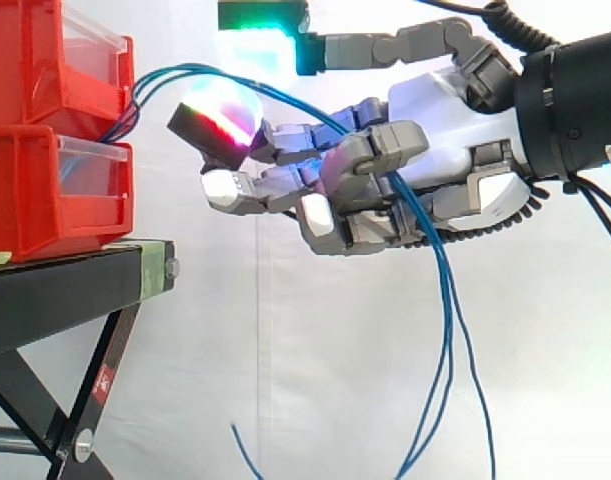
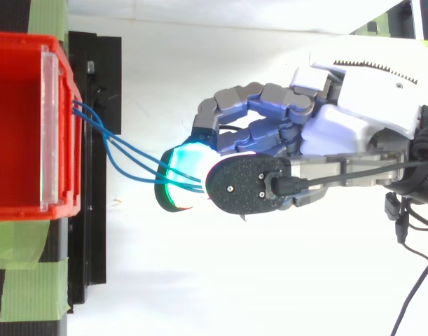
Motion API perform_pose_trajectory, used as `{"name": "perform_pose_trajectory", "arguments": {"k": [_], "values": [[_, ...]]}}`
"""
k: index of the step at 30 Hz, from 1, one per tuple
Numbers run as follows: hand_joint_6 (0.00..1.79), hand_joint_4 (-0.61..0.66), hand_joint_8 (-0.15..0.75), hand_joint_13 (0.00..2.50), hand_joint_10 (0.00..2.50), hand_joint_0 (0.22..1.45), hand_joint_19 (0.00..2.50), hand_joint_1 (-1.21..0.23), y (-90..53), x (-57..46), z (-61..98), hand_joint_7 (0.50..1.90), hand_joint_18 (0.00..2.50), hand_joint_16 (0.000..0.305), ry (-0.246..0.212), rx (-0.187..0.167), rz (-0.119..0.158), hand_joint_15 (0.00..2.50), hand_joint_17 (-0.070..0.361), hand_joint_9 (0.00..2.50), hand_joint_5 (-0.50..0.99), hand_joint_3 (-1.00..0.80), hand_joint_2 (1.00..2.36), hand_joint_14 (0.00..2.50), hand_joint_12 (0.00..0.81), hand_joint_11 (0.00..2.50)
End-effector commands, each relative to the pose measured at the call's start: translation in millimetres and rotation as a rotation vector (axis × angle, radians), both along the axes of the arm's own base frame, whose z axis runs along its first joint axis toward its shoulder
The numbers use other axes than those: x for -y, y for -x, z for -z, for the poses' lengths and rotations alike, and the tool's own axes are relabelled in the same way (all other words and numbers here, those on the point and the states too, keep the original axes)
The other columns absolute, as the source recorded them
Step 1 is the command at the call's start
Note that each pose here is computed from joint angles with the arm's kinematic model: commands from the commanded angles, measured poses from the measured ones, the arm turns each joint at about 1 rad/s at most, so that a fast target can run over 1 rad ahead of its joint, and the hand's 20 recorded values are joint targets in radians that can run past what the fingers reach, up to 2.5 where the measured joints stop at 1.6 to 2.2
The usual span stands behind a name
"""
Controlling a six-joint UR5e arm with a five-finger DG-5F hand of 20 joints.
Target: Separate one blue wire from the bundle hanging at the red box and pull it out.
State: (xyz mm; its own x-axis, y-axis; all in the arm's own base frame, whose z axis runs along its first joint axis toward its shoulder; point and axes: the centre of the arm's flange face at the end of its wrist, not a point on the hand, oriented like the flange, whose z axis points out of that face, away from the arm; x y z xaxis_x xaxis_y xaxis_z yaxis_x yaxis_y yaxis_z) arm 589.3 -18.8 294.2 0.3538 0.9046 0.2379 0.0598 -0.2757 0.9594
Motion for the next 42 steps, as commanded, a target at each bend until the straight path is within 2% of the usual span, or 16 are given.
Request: {"name": "perform_pose_trajectory", "arguments": {"k": [1,5,12,22,31,33,38,42], "values": [[0.83,0.23,0.346,0.94,0.01,0.66,1.10,-0.66,-0.1,0.0,-0.1,0.97,0.94,0.043,0.000,0.001,0.000,1.25,0.096,0.80,-0.21,-0.22,1.02,1.59,0.338,1.06],[0.83,0.22,0.348,0.93,0.01,0.66,1.11,-0.66,-0.2,-0.2,-0.1,0.97,0.94,0.043,0.001,0.000,-0.002,1.24,0.097,0.83,-0.21,-0.22,1.02,1.62,0.340,1.16],[0.83,0.22,0.343,0.91,0.00,0.66,1.09,-0.66,0.1,-0.2,0.1,0.97,0.93,0.043,0.003,-0.003,-0.003,1.24,0.097,0.82,-0.21,-0.22,1.02,1.60,0.335,1.15],[0.83,0.22,0.342,0.92,0.01,0.65,1.09,-0.67,1.2,2.7,0.5,0.98,0.92,0.043,0.032,-0.013,0.013,1.24,0.097,0.82,-0.21,-0.21,1.02,1.57,0.339,1.14],[0.83,0.22,0.344,0.92,0.01,0.65,1.09,-0.68,9.0,11.7,-3.8,0.98,0.92,0.043,0.132,-0.070,0.070,1.25,0.097,0.83,-0.20,-0.19,1.02,1.55,0.334,1.14],[0.83,0.21,0.345,0.92,0.01,0.64,1.10,-0.69,10.4,12.6,-8.0,0.98,0.92,0.043,0.144,-0.069,0.074,1.26,0.097,0.83,-0.20,-0.19,1.02,1.55,0.335,1.15],[0.82,0.21,0.345,0.92,0.01,0.64,1.10,-0.70,15.9,15.2,-22.6,0.99,0.92,0.043,0.225,-0.088,0.073,1.26,0.096,0.83,-0.20,-0.18,1.03,1.55,0.333,1.13],[0.82,0.21,0.343,0.92,0.01,0.64,1.10,-0.71,16.6,15.4,-24.1,0.99,0.92,0.043,0.238,-0.092,0.071,1.26,0.096,0.83,-0.19,-0.17,1.03,1.55,0.344,1.13]]}}
